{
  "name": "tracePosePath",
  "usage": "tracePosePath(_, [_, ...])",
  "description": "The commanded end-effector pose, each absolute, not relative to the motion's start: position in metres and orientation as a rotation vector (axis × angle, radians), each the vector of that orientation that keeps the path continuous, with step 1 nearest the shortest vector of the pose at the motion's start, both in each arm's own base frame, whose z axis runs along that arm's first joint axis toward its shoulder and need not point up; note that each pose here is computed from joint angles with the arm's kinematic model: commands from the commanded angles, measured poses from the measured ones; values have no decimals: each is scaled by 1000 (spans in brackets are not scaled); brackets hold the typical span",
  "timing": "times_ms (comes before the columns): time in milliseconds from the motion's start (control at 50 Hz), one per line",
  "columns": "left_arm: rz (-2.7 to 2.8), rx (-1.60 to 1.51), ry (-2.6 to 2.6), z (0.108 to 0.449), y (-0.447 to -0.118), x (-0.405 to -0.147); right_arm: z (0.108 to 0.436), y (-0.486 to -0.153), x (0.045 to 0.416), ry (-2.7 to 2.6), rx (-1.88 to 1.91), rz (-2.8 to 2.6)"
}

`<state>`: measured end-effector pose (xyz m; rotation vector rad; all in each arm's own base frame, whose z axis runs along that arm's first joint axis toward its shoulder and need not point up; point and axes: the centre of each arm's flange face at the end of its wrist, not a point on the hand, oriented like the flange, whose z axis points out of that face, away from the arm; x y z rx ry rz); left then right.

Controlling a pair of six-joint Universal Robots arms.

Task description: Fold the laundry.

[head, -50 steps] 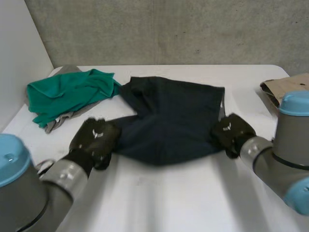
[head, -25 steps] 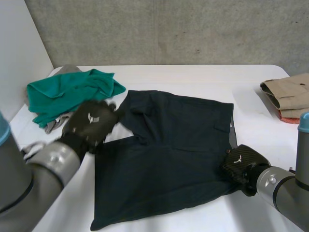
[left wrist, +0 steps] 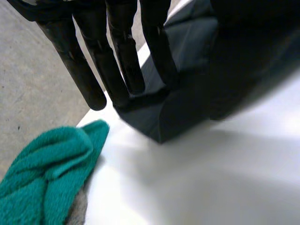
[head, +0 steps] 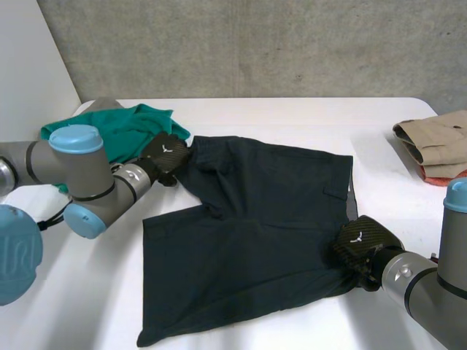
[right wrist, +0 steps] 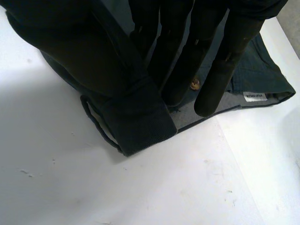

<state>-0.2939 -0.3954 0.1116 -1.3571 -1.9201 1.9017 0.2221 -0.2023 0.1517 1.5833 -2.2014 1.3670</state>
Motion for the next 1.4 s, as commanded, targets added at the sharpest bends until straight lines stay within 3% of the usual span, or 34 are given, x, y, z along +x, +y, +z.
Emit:
tracePosePath(20, [1893, -1381, -1941, 101, -396, -294, 151, -204, 222, -2194, 1578, 1376])
tracePosePath(220, [1903, -1349, -2058, 97, -392, -287, 152, -206, 223, -2178, 1568, 1401])
tracePosePath(480, [1980, -1347, -1987, 121, -385, -295, 152, -206, 224, -2174, 1572, 1407])
tracePosePath(900, [1954, -1388, -1893, 95, -389, -314, 143, -210, 224, -2180, 1571, 1395])
tracePosePath(1080, [2089, -1299, -2030, 101, -402, -300, 144, -211, 225, -2176, 1569, 1401])
tracePosePath(1400, [2128, -1228, -2252, 109, -392, -282, 144, -210, 226, -2175, 1574, 1402])
